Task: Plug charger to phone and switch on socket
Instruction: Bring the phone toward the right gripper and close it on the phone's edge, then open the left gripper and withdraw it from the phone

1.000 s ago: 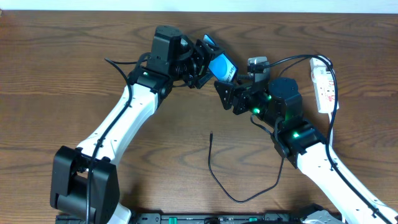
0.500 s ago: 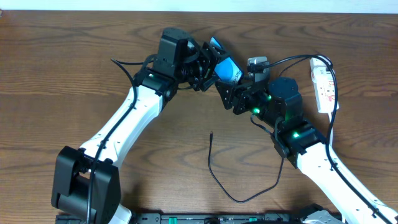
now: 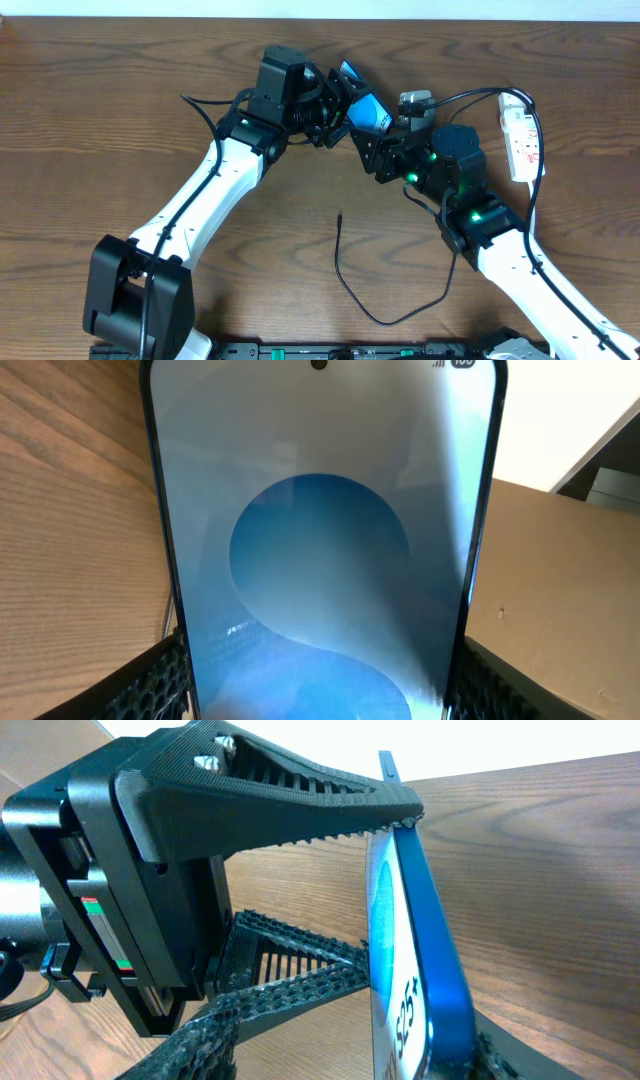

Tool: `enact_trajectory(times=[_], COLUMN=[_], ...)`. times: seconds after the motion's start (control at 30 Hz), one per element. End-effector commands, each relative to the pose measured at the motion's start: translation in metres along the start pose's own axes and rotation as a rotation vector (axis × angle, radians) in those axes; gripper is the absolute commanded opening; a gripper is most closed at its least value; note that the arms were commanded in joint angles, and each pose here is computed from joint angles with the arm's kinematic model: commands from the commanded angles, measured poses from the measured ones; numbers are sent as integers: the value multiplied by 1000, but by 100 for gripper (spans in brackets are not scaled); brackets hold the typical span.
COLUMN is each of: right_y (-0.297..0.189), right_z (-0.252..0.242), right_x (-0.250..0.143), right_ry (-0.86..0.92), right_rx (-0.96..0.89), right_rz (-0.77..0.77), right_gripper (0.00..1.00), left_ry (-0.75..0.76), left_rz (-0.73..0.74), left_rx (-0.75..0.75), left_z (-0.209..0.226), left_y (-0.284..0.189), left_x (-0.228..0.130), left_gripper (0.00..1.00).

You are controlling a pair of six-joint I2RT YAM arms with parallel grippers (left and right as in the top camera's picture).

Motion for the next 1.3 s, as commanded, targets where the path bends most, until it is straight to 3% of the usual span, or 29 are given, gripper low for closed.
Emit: enact_trajectory(times=[0.0, 1.27], right_y=[4, 8], right_z=[1, -1], right_x=[2, 0], right_ry=[-22, -30], right_rx=[-6, -9], right_rz=[-1, 6], right_gripper=[55, 30], left_ry=[30, 39], left_rz=[-5, 13], left_rx=[-55, -54], left_z=[-21, -22], left_y=[-11, -7], left_x=[-5, -12], left_gripper=[7, 7])
Point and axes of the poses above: each gripper's point midway between its finger pads, its own y axis out along the fingers, its own z axis along the line the jaws close on, x = y × z, the point moved 6 cm from there along -y, back along the fingers, and after that the axes turned 4 degrees about y, right-handed, at the moved point
